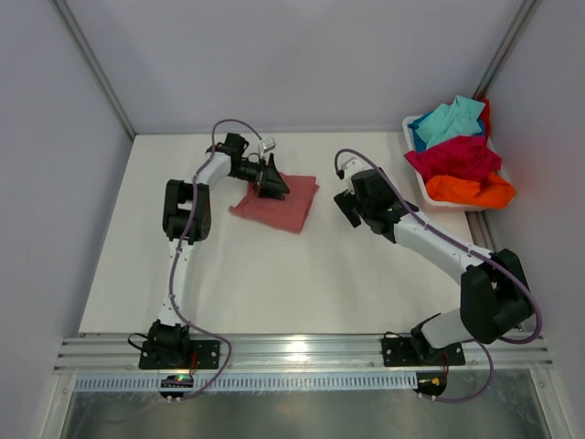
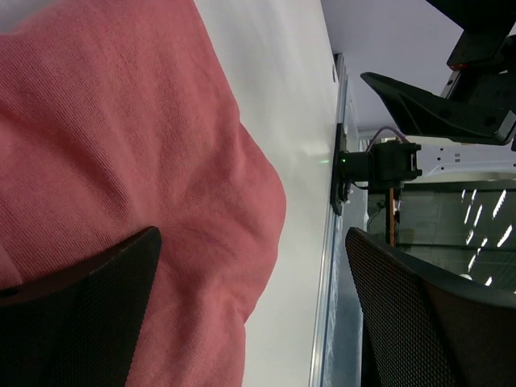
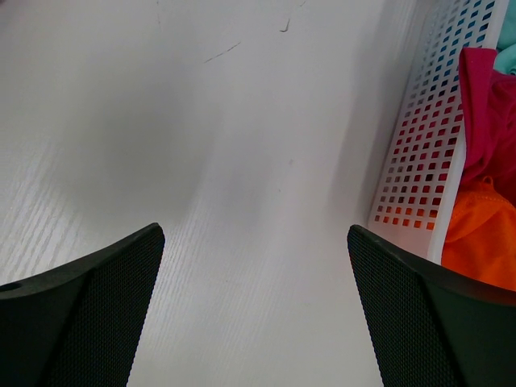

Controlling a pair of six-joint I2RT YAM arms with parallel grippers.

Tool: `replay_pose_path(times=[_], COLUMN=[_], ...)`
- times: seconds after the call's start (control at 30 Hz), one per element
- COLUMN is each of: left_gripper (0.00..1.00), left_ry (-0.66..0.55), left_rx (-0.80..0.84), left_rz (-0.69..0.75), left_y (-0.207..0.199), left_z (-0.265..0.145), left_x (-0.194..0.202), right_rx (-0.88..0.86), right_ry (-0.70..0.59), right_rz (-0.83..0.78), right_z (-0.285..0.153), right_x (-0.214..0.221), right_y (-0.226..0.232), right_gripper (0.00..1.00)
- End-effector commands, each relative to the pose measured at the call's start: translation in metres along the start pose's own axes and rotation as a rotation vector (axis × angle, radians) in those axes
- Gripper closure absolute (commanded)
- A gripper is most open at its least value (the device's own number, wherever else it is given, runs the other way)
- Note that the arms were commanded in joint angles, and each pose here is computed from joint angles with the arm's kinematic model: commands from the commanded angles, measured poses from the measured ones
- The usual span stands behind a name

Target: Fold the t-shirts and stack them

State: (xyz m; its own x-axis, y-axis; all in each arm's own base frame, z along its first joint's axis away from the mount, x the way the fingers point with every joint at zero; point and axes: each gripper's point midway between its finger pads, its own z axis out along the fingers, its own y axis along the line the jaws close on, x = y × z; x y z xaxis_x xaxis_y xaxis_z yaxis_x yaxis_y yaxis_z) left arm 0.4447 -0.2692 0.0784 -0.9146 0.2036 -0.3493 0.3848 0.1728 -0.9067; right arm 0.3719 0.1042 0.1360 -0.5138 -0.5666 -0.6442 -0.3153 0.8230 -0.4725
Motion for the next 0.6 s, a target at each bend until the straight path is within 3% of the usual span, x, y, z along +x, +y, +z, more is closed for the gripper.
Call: replay_pose_path(times=[0.0, 0.13, 0.4, 0.57], left_gripper=[0.01, 0.01, 0.01, 0.01], left_ry=[0.027, 0.077, 0.092, 0.103], left_rx=[-0.051, -0.127, -0.188, -0.238], left_rz=[0.015, 0.087, 0.315, 0.342], left_y=[0.006, -0.002, -0.113, -0.142], left_z=[0.0, -0.003, -0.016, -0.023], left_x=[0.009, 0.018, 0.007, 0.021], right_rx=[-0.015, -0.026, -0.047, -0.066], right_ry=[-0.042, -0.038, -0.041, -0.037], right_rz=[0.021, 0.022, 0.019, 0.017], right_z=[-0.003, -0.003, -0.002, -0.001], right_x=[-0.015, -0.013, -0.011, -0.008], right_y=[0.0, 0.002, 0.007, 0.011], right_gripper=[0.01, 0.01, 0.01, 0.01])
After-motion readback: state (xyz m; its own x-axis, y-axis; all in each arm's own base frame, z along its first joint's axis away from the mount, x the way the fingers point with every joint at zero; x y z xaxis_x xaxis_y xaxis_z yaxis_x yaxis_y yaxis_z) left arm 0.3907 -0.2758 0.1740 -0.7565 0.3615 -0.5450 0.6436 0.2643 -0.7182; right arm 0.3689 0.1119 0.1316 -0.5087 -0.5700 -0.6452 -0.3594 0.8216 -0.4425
